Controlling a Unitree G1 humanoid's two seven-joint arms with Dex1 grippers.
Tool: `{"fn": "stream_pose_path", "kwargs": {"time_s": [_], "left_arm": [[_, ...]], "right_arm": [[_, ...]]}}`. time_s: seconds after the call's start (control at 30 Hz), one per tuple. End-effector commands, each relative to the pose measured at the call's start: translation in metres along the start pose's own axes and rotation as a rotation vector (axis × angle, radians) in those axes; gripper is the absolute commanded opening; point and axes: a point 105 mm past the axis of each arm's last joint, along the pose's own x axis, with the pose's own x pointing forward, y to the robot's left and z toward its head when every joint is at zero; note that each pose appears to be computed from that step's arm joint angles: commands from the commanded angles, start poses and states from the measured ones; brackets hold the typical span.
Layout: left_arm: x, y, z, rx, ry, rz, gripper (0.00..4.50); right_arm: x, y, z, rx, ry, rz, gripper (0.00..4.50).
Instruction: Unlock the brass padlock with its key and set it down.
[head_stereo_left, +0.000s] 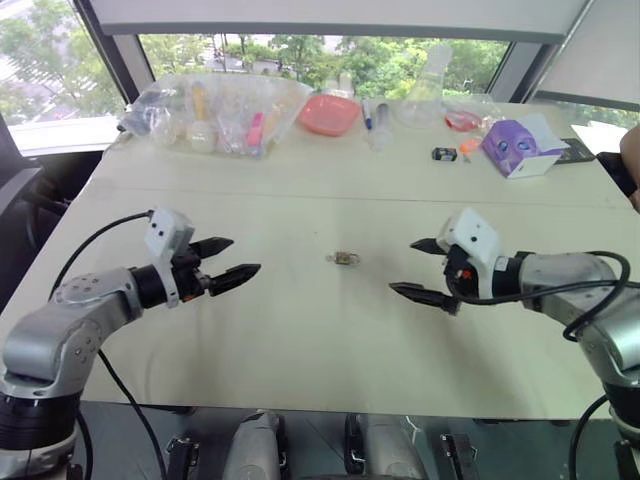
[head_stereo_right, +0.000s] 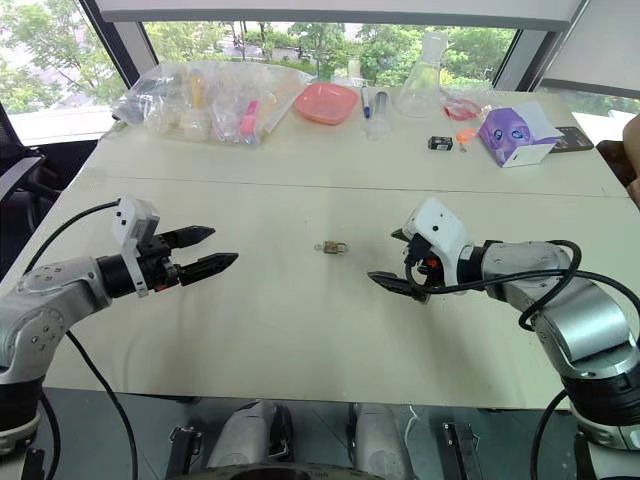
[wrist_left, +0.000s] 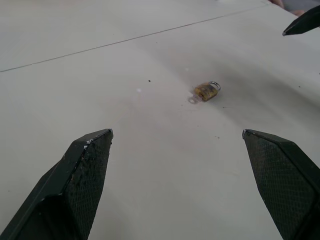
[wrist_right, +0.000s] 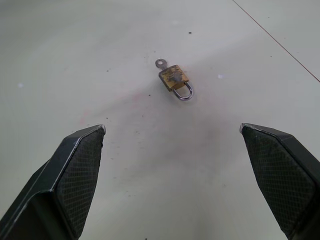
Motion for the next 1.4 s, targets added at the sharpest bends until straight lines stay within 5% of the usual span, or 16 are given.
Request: {"fn": "stream_pose_path", "kwargs": {"time_s": [0.03,0.8,1.13,1.4], "left_arm": [[-0.004,0.001,0.009,0.022,-0.04,0.01,4.32],[0.001,-0.002,0.005,0.04,-0.013,-0.016,4.32],[-0.003,-0.006,0.006,0.232,0.162,-0.18,4.32],[-0.007,-0.008,0.014,0.256,0.156,-0.183,4.32]], "right_arm": [[-0.004,-0.004,0.011,-0.053,-0.032,-0.016,4.5],[0.0,-0.007,0.008,-0.073,-0.018,-0.021,4.5],[0.074,-0.008,0.016,-0.144,0.042,0.092,4.5],[0.121,-0.018,0.01,-0.167,0.122,0.137,4.5]]}}
